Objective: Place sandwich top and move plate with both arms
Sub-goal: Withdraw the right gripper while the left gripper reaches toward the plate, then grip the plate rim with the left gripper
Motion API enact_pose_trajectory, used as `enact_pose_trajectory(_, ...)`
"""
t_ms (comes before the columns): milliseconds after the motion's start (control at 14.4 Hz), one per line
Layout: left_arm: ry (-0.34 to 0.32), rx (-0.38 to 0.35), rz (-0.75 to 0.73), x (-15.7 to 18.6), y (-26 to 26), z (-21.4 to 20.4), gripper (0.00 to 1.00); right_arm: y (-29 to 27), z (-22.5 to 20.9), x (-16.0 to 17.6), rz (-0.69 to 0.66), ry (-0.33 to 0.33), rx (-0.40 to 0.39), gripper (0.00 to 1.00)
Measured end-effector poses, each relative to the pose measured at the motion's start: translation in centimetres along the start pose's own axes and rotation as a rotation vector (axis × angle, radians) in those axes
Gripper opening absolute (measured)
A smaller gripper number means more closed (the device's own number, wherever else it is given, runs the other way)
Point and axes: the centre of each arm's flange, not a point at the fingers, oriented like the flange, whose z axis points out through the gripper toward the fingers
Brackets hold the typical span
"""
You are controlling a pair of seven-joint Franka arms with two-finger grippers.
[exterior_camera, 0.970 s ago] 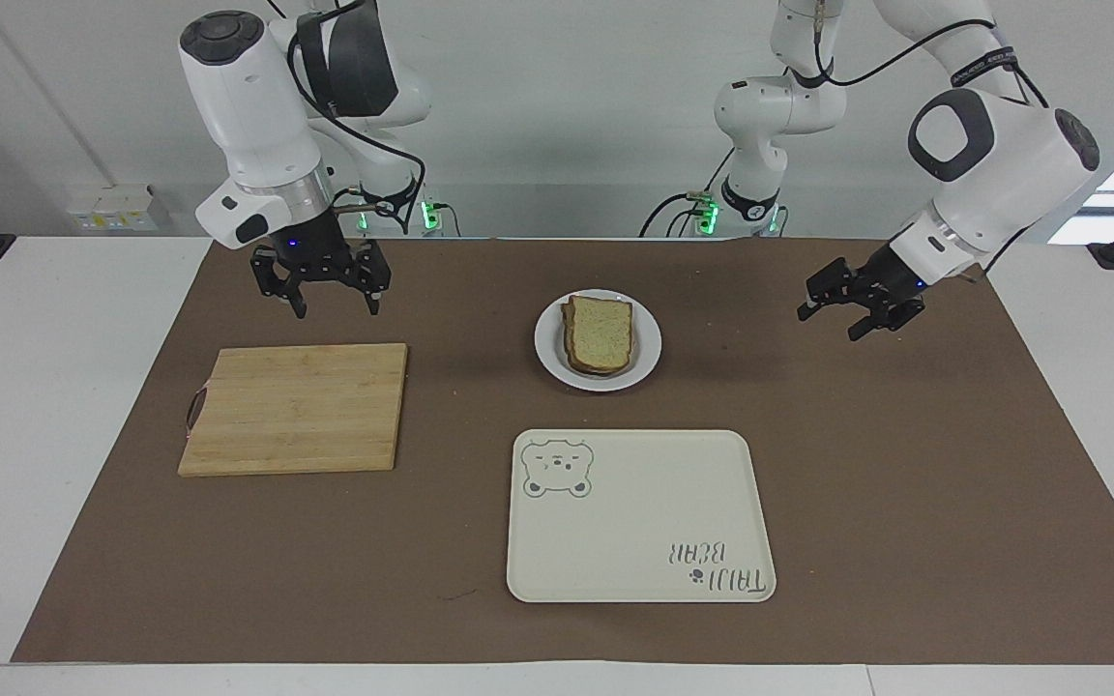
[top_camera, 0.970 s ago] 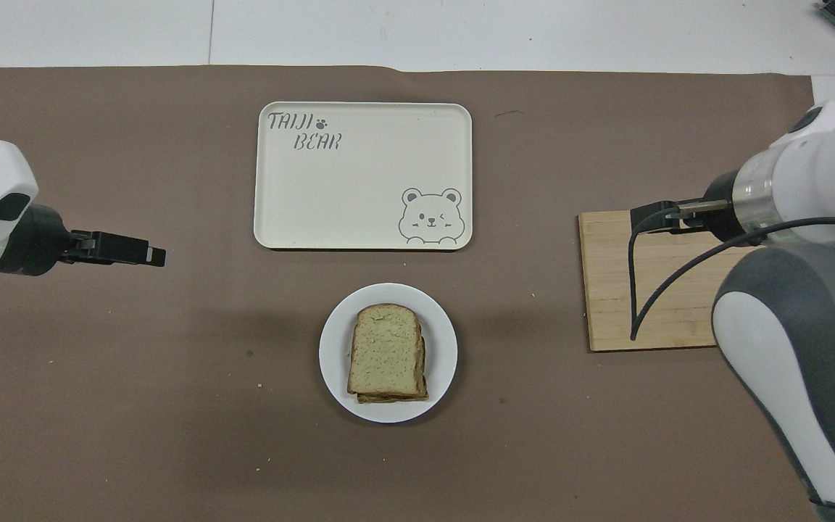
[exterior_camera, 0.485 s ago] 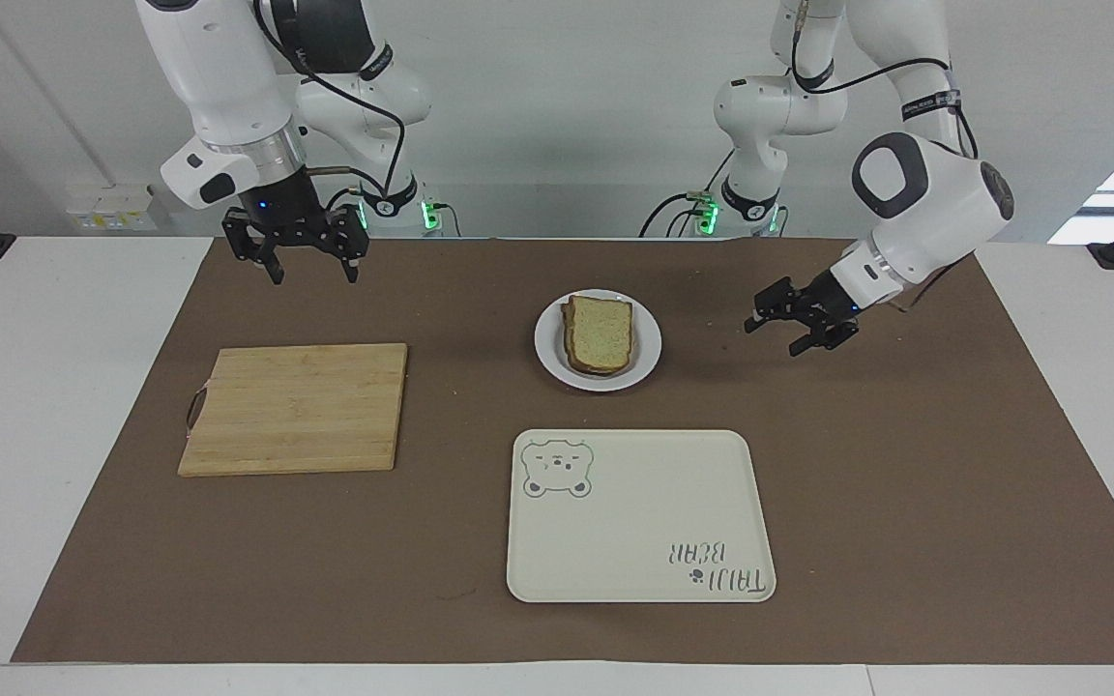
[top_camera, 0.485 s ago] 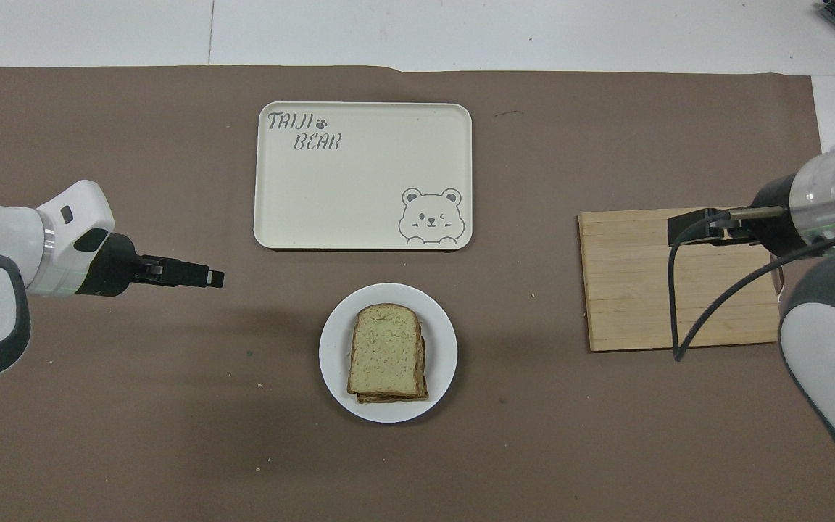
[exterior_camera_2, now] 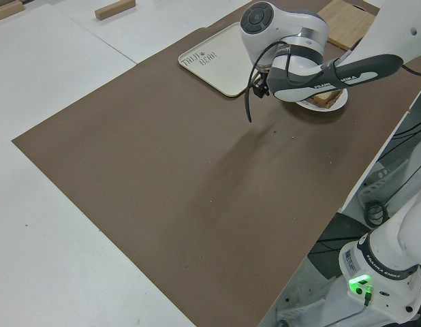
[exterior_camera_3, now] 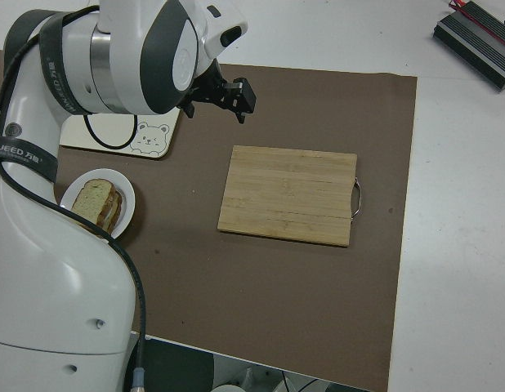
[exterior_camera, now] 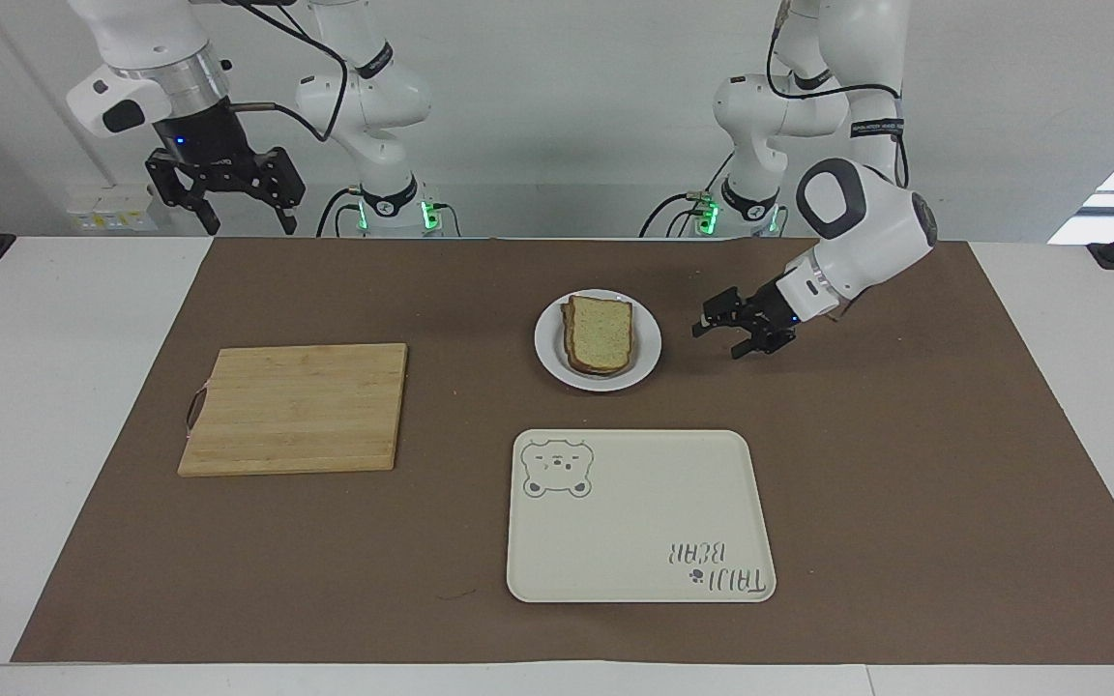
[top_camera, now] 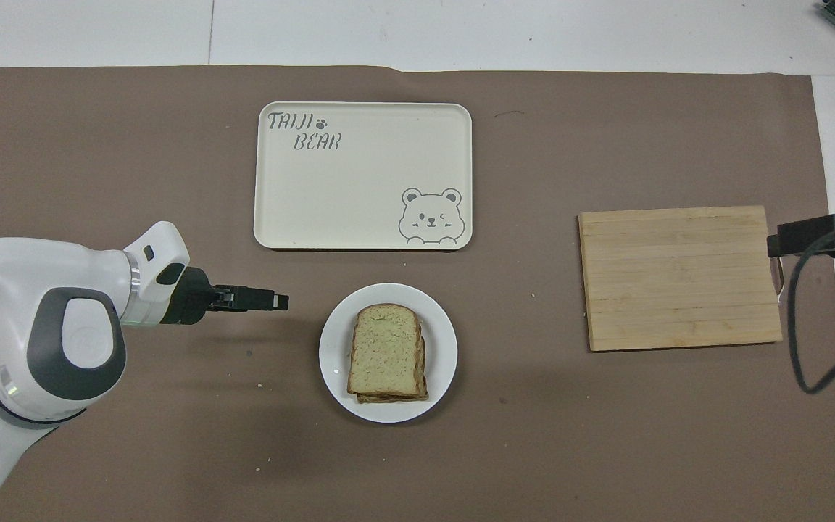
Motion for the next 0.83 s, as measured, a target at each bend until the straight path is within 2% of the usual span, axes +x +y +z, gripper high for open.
enact_pose_trajectory(277, -0.011, -0.030, -0.031, -0.5, 0.8, 3.3, 1.00, 1.4, -1.3, -1.1, -0.002, 0.013, 0.005, 1.00)
enact_pose_trajectory(554, -0.025, -0.055, -0.041, -1.5, -0.2, 4.5, 1.00, 0.8, -0.8, -1.0, -0.019, 0.003, 0.002, 1.00)
enact_pose_trajectory(832, -0.042, -0.073, -0.051, -2.7, -0.4, 5.7, 1.00, 1.4, -0.2, -0.9, -0.046, -0.010, -0.035, 1.00)
